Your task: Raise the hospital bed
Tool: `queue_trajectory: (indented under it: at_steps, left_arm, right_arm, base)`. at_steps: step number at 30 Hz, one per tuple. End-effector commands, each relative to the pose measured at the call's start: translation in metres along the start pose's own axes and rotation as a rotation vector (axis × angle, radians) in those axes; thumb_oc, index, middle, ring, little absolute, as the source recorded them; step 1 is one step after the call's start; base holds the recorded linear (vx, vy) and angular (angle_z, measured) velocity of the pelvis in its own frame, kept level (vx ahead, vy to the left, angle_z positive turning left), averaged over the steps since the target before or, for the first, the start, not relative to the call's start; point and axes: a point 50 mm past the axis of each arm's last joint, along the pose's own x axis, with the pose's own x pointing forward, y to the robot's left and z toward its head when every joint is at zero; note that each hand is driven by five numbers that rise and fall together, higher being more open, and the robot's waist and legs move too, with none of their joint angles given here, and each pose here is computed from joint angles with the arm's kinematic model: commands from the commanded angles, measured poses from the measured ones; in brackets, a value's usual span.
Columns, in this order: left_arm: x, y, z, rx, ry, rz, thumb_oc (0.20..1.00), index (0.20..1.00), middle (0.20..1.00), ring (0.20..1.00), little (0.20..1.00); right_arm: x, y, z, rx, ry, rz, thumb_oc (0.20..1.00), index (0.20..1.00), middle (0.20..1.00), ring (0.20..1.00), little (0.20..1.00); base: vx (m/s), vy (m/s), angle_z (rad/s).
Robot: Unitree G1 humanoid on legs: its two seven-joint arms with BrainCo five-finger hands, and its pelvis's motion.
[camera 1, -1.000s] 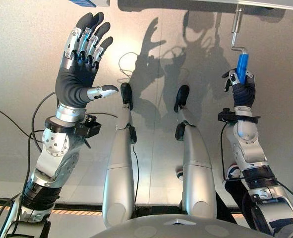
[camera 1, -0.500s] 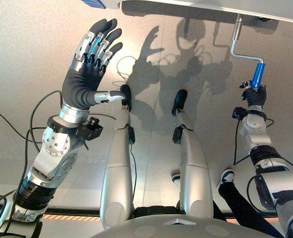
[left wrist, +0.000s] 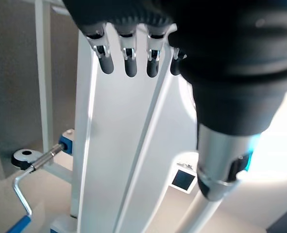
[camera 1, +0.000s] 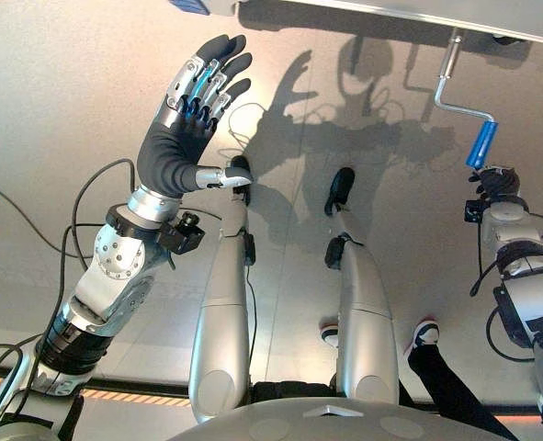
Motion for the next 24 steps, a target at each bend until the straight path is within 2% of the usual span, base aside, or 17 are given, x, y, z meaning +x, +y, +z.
queue_trajectory:
  at_steps: [1, 5, 9, 11, 13, 14, 15, 18, 24]
  left_arm:
    - [0.002, -0.013, 0.012, -0.067, -0.102, -0.007, 1.000, 1.000, 1.000, 1.000, 1.000]
    - [0.000, -0.011, 0.000, -0.087, -0.059, 0.038, 1.000, 1.000, 1.000, 1.000, 1.000]
    - [-0.029, 0.003, -0.062, -0.045, 0.247, 0.142, 1.000, 1.000, 1.000, 1.000, 1.000]
    - [-0.059, 0.018, -0.098, 0.030, 0.451, 0.221, 1.000, 1.000, 1.000, 1.000, 1.000]
    - [-0.106, 0.031, -0.136, 0.108, 0.712, 0.313, 1.000, 1.000, 1.000, 1.000, 1.000]
    - [-0.106, 0.030, -0.136, 0.107, 0.713, 0.312, 1.000, 1.000, 1.000, 1.000, 1.000]
    - [-0.136, 0.038, -0.151, 0.184, 0.860, 0.334, 1.000, 1.000, 1.000, 1.000, 1.000]
    - [-0.193, 0.036, -0.174, 0.214, 1.128, 0.406, 1.000, 1.000, 1.000, 1.000, 1.000]
    - [-0.283, 0.016, -0.181, 0.202, 1.525, 0.506, 1.000, 1.000, 1.000, 1.000, 1.000]
  right_arm:
    - [0.001, -0.007, -0.006, -0.049, 0.037, -0.025, 1.000, 1.000, 1.000, 1.000, 1.000]
    - [-0.005, 0.011, -0.019, -0.014, 0.057, 0.015, 1.000, 1.000, 1.000, 1.000, 1.000]
    - [-0.024, 0.045, -0.054, -0.006, 0.113, 0.120, 1.000, 1.000, 1.000, 1.000, 1.000]
    - [-0.040, 0.061, -0.082, -0.005, 0.166, 0.177, 1.000, 1.000, 1.000, 1.000, 1.000]
    - [-0.059, 0.075, -0.113, -0.029, 0.239, 0.235, 1.000, 1.000, 1.000, 1.000, 1.000]
    - [-0.059, 0.075, -0.114, -0.030, 0.241, 0.235, 1.000, 1.000, 1.000, 1.000, 1.000]
    - [-0.077, 0.078, -0.142, -0.058, 0.305, 0.262, 1.000, 1.000, 1.000, 1.000, 1.000]
    - [-0.100, 0.079, -0.175, -0.096, 0.393, 0.288, 1.000, 1.000, 1.000, 1.000, 1.000]
    - [-0.142, 0.081, -0.221, -0.207, 0.518, 0.391, 1.000, 1.000, 1.000, 1.000, 1.000]
  base:
    - [0.00, -0.005, 0.03]
    - [0.00, -0.002, 0.01]
    - [-0.04, -0.001, 0.03]
    - [0.00, 0.000, 0.00]
    - [0.00, 0.017, -0.01]
    - [0.04, 0.030, -0.04]
    - [0.05, 0.027, -0.08]
    - [0.05, 0.029, -0.11]
    - [0.10, 0.009, -0.18]
